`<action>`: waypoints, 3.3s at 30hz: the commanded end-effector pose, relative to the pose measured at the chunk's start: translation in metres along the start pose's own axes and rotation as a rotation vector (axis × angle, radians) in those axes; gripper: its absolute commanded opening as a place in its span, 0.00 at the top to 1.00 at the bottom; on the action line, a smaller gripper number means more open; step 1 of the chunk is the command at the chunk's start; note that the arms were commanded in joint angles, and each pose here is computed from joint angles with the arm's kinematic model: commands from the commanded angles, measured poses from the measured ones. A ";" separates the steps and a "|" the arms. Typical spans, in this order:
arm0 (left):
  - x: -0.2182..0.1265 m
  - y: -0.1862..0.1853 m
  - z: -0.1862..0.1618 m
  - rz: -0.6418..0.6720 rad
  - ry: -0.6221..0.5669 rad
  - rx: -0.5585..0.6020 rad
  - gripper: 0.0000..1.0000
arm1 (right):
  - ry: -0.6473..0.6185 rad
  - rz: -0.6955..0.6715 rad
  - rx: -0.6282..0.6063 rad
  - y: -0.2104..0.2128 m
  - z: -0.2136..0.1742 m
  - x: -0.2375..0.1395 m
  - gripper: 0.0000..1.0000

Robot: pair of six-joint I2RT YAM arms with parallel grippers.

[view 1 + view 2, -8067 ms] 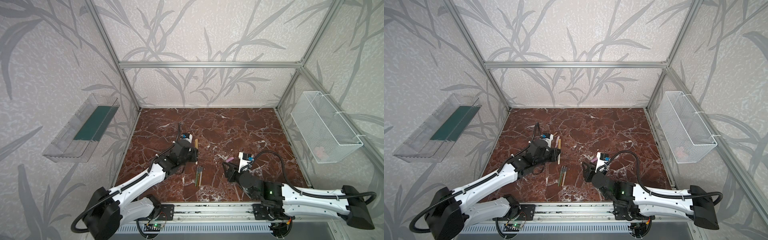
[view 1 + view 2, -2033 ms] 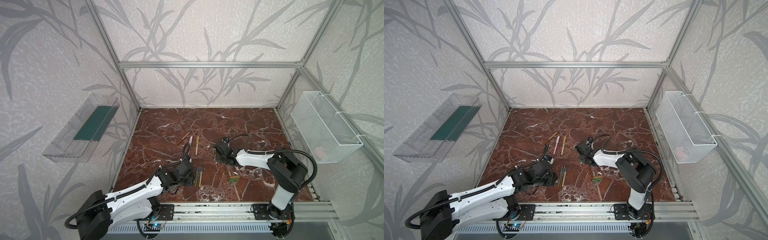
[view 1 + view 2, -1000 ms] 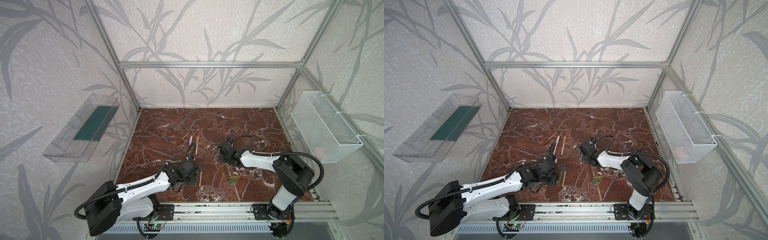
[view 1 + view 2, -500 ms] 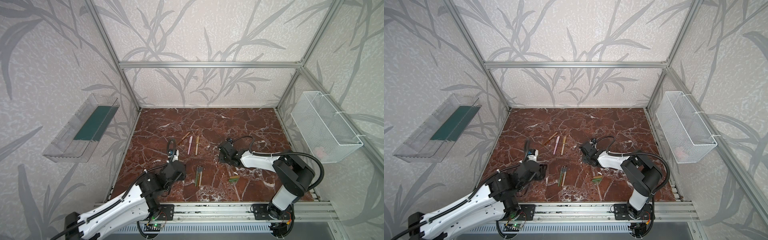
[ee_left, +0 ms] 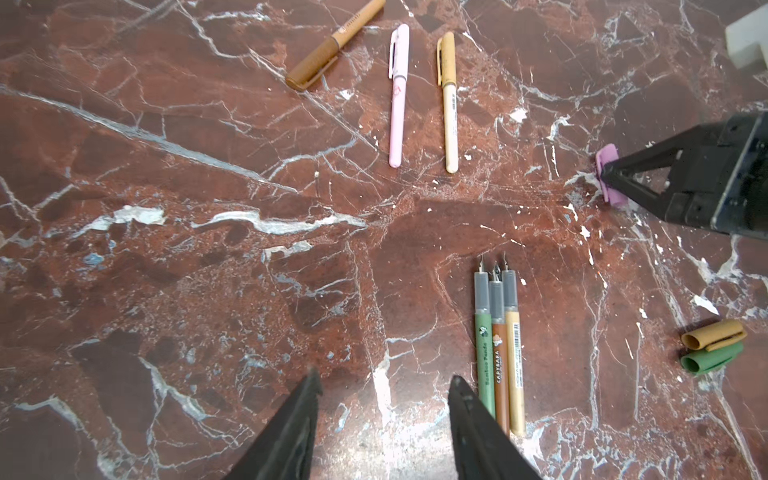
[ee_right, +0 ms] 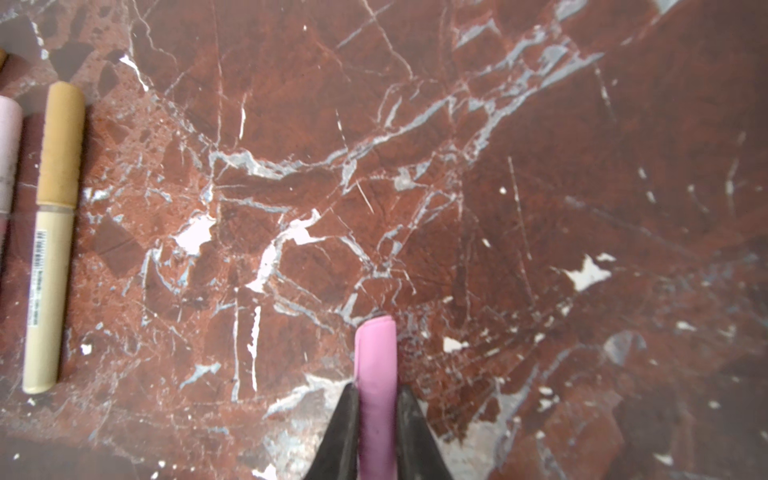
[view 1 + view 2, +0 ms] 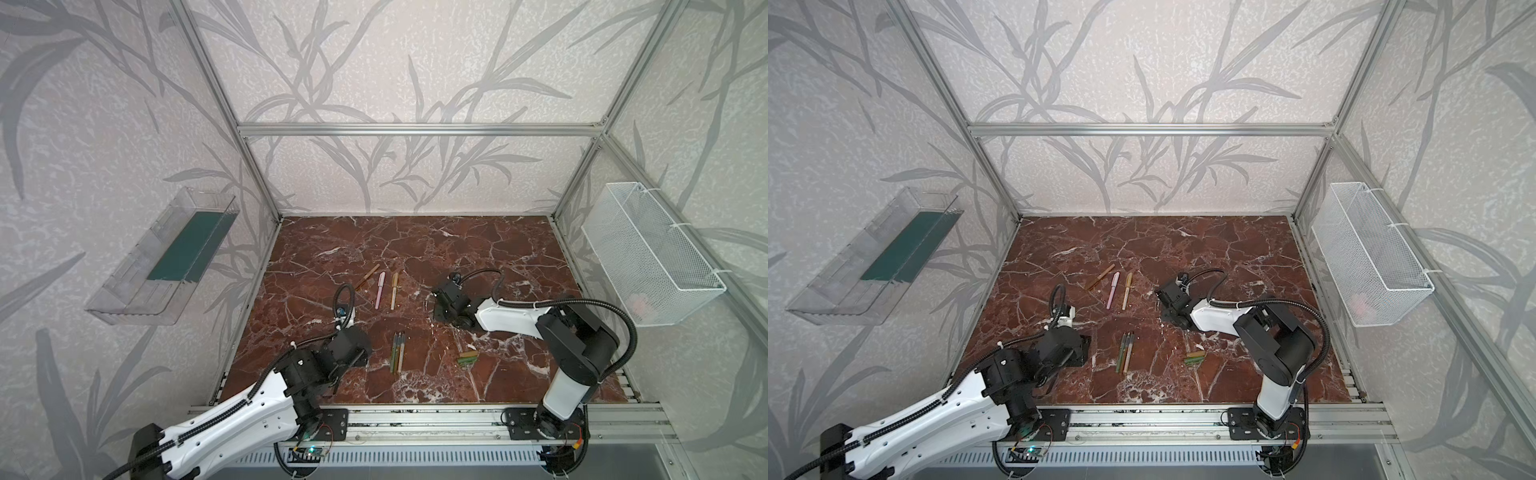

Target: Insert the pens into the pen caps

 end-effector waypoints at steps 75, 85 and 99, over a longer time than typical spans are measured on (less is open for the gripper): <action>0.088 -0.080 -0.043 0.155 0.364 0.379 0.69 | -0.185 0.122 0.044 -0.051 0.006 -0.092 0.97; 0.090 -0.083 -0.048 0.123 0.387 0.372 0.72 | -0.182 0.123 0.043 -0.051 0.005 -0.091 0.97; 0.069 -0.070 -0.048 0.081 0.361 0.326 0.70 | -0.171 0.129 0.045 -0.049 0.004 -0.089 0.97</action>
Point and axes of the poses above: each gripper's point midway between its finger pads, its own x axis out along the fingers, its own y axis along the line the jaws close on, z = x × y, the point moved 6 cm from there along -x, back along the fingers, and after that the axes turned 9 degrees about x, right-handed, at the moved point
